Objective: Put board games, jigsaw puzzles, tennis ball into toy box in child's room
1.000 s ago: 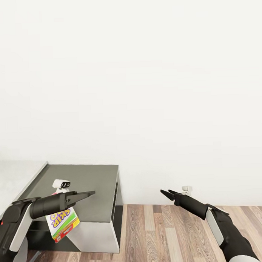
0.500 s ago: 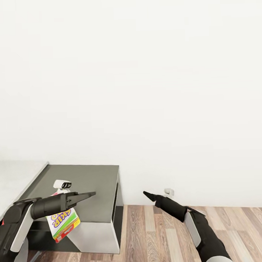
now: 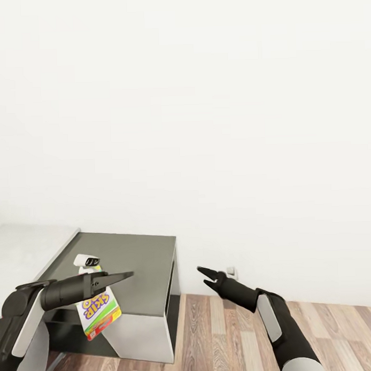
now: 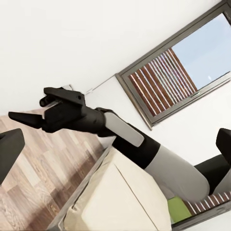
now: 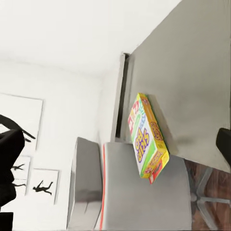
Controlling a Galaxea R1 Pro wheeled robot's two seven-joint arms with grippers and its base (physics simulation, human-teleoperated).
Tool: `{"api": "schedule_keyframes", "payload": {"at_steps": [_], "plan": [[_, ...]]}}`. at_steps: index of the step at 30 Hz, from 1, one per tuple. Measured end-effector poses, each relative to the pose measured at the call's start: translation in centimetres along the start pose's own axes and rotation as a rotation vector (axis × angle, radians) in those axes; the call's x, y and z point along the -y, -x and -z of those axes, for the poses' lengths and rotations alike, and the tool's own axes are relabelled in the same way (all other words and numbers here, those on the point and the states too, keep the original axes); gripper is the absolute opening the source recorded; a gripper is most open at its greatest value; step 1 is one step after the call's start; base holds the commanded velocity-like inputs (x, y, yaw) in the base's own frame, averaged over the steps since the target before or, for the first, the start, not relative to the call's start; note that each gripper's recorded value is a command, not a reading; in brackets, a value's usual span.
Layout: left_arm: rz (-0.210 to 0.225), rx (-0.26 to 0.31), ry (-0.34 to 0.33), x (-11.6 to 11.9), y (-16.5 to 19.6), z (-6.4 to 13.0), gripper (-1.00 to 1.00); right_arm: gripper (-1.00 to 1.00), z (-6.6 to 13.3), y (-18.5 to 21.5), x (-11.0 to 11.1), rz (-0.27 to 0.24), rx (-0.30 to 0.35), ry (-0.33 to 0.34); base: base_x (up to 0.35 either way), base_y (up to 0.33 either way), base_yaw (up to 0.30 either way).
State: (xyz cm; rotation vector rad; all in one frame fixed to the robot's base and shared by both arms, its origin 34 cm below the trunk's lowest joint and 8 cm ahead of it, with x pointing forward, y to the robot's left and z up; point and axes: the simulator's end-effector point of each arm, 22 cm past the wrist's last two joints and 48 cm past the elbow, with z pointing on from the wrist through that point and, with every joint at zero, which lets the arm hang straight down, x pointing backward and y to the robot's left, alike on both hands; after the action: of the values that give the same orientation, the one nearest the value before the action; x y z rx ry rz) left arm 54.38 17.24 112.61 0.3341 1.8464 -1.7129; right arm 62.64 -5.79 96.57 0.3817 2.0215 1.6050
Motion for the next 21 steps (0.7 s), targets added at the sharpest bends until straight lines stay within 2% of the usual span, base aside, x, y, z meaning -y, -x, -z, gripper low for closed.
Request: {"api": "schedule_keyframes", "payload": {"at_steps": [4,10,21], "plan": [[-0.006,0.001,0.001,0.2,0.0,0.1,1.00,1.00,0.4,0.2,0.2,-0.054,0.002,-0.008,0.000,0.000,0.143],[-0.012,0.003,-0.003,0.6,0.1,0.1,1.00,1.00,1.7,1.5,1.2,-0.101,0.046,-0.038,0.000,0.000,0.153],[-0.018,0.005,-0.004,0.3,0.1,0.0,1.00,1.00,1.8,1.9,1.6,-0.108,0.050,-0.043,0.000,0.000,0.050]]}}
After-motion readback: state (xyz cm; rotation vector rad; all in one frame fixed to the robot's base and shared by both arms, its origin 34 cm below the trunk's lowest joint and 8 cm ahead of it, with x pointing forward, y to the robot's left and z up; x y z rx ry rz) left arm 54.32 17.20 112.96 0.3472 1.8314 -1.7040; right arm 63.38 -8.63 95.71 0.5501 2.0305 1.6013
